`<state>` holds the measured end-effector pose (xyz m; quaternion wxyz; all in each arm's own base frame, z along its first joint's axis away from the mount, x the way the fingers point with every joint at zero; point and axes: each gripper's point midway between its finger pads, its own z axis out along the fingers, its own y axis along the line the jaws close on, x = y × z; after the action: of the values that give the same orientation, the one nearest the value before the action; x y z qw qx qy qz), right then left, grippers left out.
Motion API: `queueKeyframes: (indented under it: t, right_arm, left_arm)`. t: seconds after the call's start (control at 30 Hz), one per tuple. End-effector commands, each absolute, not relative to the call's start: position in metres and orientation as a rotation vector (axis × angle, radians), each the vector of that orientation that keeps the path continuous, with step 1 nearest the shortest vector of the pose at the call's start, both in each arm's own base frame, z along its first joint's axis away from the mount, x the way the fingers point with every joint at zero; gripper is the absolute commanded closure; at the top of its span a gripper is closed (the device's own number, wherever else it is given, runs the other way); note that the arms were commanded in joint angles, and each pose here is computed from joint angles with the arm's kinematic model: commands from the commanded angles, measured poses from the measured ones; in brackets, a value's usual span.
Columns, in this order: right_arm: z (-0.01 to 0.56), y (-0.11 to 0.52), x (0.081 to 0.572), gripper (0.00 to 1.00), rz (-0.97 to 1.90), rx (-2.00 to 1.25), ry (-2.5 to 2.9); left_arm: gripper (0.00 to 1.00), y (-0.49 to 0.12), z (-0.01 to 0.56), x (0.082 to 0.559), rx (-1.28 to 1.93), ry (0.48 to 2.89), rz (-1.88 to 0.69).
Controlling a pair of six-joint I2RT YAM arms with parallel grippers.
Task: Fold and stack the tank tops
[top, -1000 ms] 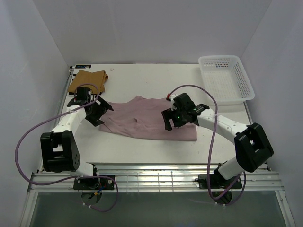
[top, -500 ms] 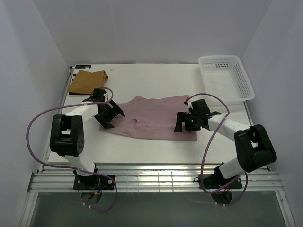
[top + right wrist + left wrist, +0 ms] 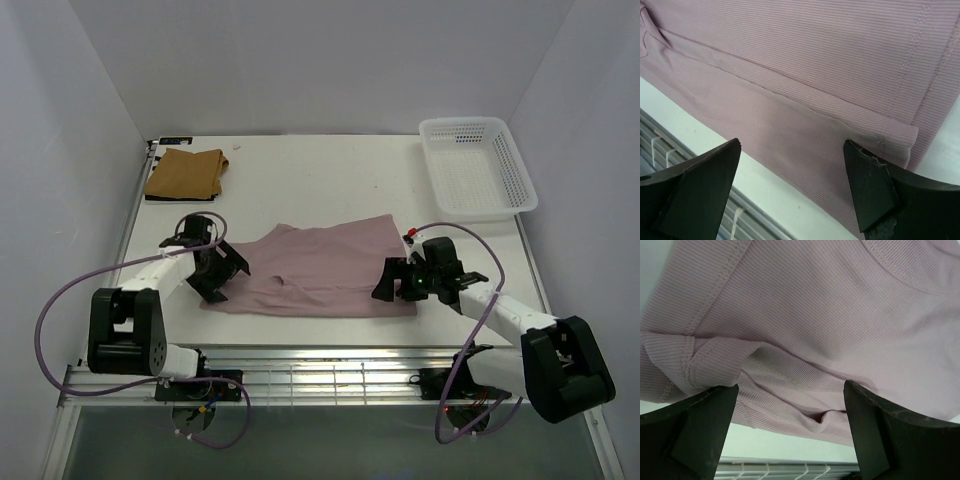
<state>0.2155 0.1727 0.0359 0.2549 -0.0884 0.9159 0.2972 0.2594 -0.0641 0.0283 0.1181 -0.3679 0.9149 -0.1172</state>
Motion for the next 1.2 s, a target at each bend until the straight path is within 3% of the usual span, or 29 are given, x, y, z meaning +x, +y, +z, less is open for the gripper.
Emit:
queueKeyframes:
  t: [0.0, 0.2, 0.33, 0.47, 0.67, 0.8, 0.97, 1.17]
  right_arm:
    - [0.009, 0.152, 0.144, 0.1, 0.806, -0.18, 2.768]
    - [0.059, 0.153, 0.165, 0.1, 0.771, -0.261, 2.638]
    - [0.126, 0.16, 0.217, 0.1, 0.696, -0.29, 2.418]
    - [0.166, 0.16, 0.27, 0.1, 0.578, -0.285, 2.292]
    - [0.187, 0.163, 0.348, 0.1, 0.407, -0.232, 2.25]
    - [0.174, 0.164, 0.376, 0.1, 0.339, -0.187, 2.3]
    - [0.151, 0.162, 0.395, 0.1, 0.262, -0.173, 2.356]
    - [0.133, 0.163, 0.4, 0.1, 0.252, -0.181, 2.405]
  left_arm:
    - [0.02, -0.049, 0.029, 0.217, -1.129, 2.713, -0.218]
    - [0.02, -0.057, 0.088, 0.242, -1.008, 2.567, -0.368]
    - [0.02, -0.065, 0.149, 0.292, -0.886, 2.44, -0.462]
    - [0.02, -0.09, 0.168, 0.338, -0.735, 2.409, -0.555]
    - [0.02, -0.148, 0.148, 0.394, -0.448, 2.508, -0.571]
    - [0.02, -0.181, 0.118, 0.427, -0.268, 2.591, -0.562]
    - [0.03, -0.193, 0.089, 0.435, -0.179, 2.65, -0.531]
    - [0.23, -0.19, 0.054, 0.43, -0.173, 2.73, -0.453]
